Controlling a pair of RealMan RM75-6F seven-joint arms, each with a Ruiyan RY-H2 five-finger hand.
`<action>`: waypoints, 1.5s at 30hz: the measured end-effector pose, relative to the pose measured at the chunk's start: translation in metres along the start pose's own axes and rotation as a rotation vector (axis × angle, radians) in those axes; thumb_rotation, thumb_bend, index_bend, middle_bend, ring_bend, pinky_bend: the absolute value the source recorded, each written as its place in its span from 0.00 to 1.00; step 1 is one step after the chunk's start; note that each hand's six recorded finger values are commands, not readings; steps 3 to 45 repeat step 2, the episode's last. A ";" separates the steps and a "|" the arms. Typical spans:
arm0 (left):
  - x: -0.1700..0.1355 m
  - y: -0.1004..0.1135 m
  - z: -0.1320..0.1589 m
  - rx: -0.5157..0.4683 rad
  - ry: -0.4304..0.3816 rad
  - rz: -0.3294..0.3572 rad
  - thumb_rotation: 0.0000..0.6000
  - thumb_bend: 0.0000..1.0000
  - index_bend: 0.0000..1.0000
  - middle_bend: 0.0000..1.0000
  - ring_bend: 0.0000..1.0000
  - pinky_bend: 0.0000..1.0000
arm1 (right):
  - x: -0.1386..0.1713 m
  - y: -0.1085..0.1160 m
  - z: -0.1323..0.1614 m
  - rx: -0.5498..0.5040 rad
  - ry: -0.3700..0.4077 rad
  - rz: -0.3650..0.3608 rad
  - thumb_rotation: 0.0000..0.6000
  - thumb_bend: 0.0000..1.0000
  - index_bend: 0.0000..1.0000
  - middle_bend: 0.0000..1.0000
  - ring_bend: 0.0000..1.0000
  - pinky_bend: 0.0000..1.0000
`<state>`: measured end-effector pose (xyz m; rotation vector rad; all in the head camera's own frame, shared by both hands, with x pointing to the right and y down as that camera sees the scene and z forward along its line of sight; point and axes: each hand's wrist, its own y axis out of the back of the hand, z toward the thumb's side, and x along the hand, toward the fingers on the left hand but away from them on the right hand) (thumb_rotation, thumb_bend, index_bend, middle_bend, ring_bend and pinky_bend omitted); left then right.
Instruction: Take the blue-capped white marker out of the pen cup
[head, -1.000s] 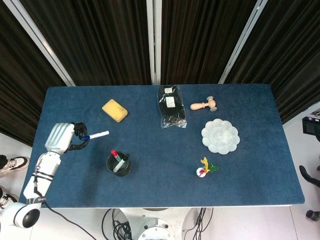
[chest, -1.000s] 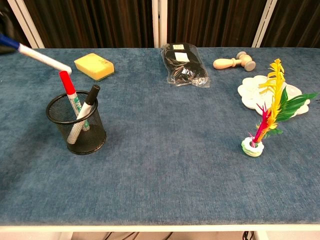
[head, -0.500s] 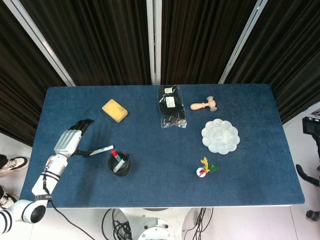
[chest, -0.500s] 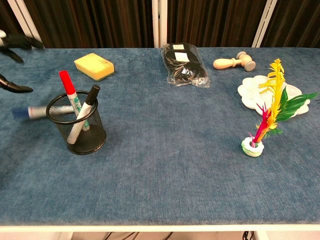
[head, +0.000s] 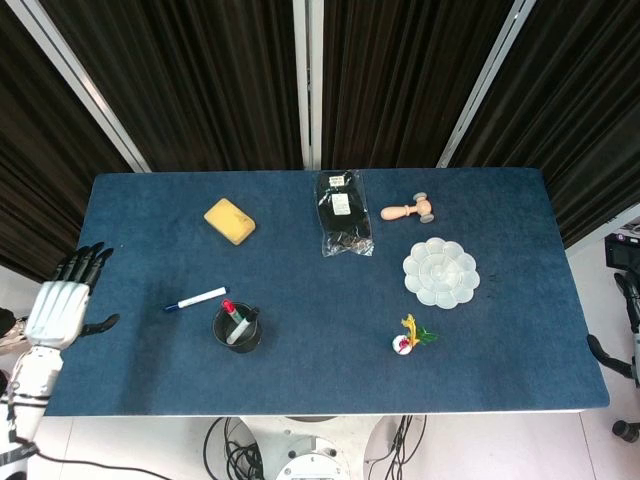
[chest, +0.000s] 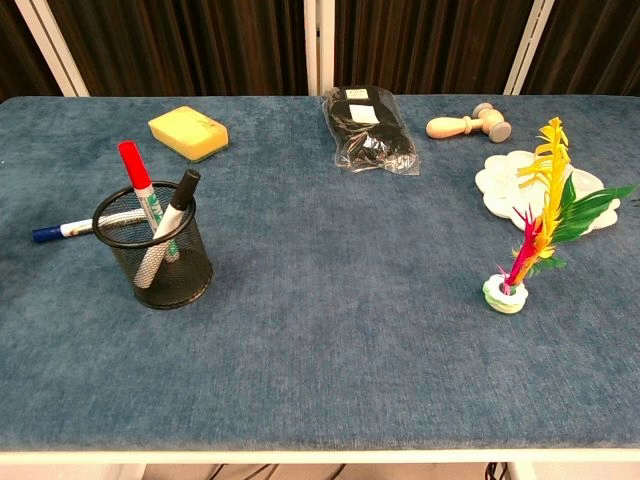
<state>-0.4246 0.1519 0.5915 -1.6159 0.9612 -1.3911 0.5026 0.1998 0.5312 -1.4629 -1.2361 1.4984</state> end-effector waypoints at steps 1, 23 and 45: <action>-0.009 0.001 -0.005 0.005 0.004 0.001 1.00 0.15 0.00 0.00 0.00 0.11 | 0.001 -0.002 -0.001 0.002 -0.002 0.003 1.00 0.20 0.00 0.00 0.00 0.00; -0.021 0.001 -0.011 0.013 0.010 -0.004 1.00 0.15 0.00 0.00 0.00 0.11 | 0.002 -0.004 -0.002 0.004 -0.005 0.008 1.00 0.20 0.00 0.00 0.00 0.00; -0.021 0.001 -0.011 0.013 0.010 -0.004 1.00 0.15 0.00 0.00 0.00 0.11 | 0.002 -0.004 -0.002 0.004 -0.005 0.008 1.00 0.20 0.00 0.00 0.00 0.00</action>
